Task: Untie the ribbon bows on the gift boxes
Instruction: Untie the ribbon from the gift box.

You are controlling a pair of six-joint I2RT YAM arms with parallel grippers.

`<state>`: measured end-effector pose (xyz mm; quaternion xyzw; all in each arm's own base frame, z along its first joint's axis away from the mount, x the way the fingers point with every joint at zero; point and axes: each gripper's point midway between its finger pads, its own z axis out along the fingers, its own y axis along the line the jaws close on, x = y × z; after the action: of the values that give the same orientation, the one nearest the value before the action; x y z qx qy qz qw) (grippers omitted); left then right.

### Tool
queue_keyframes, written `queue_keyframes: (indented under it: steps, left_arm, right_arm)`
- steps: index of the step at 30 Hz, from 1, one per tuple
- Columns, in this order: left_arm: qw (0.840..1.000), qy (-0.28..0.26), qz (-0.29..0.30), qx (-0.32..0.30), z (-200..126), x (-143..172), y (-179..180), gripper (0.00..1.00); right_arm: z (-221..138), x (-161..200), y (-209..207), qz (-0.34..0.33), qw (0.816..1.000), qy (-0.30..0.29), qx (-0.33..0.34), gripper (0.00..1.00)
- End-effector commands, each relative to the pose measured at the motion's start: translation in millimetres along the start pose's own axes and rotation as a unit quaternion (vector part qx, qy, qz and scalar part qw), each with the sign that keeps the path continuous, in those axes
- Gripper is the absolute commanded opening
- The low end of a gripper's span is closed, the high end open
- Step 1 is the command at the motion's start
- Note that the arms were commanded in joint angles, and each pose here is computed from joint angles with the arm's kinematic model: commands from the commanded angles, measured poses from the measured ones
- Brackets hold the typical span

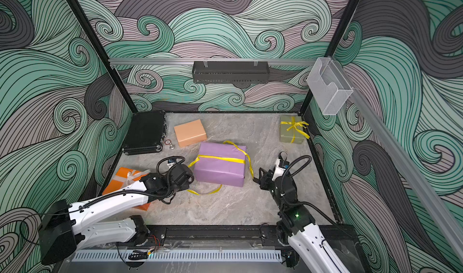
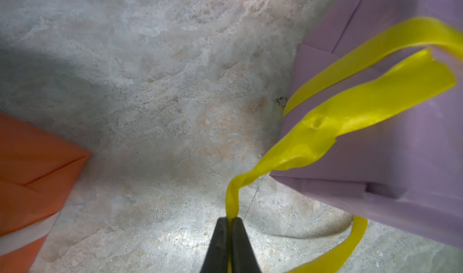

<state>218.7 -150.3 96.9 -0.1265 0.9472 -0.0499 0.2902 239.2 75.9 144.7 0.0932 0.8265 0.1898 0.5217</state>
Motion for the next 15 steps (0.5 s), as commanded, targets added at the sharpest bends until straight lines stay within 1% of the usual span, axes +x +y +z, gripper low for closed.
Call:
queue_keyframes:
  steps: [1,2,4,6,9,10,13,14,15]
  left_arm:
    - [0.999,0.011,-0.042,-0.012,4.3,4.4,4.7,0.21]
    - [0.999,0.012,-0.044,-0.009,5.6,5.3,3.8,0.22]
    - [0.999,0.012,-0.04,-0.005,6.1,3.6,1.2,0.28]
    - [0.999,0.01,-0.042,-0.013,5.8,0.3,3.6,0.32]
    - [0.998,0.024,-0.056,-0.002,10.1,0.7,1.5,0.34]
    - [0.998,0.025,-0.053,0.003,10.0,-0.9,-0.4,0.36]
    - [0.999,0.007,-0.029,0.015,-1.8,-18.8,-7.3,0.5]
    - [1.0,-0.001,-0.017,0.022,-8.1,-26.0,-11.0,0.55]
    - [0.999,-0.013,-0.003,0.031,-17.2,-35.8,-15.7,0.64]
  right_arm:
    - [0.4,1.4,-0.8,0.002,1.0,-0.001,-0.002,0.53]
    - [0.3,1.3,-0.7,0.003,1.0,-0.002,-0.002,0.53]
    - [0.2,1.0,0.0,0.003,1.0,-0.002,-0.004,0.53]
    - [0.2,1.0,-0.2,0.004,1.0,-0.002,-0.003,0.53]
    - [0.3,1.5,-0.7,0.004,1.0,-0.001,-0.002,0.53]
    - [0.1,0.9,-0.3,0.003,1.0,-0.002,-0.003,0.53]
    - [0.4,2.1,-1.2,0.004,1.0,-0.001,-0.002,0.53]
    - [0.4,2.0,-1.2,0.003,1.0,-0.001,-0.001,0.53]
    - [0.5,2.2,-1.2,0.004,1.0,0.0,-0.001,0.53]
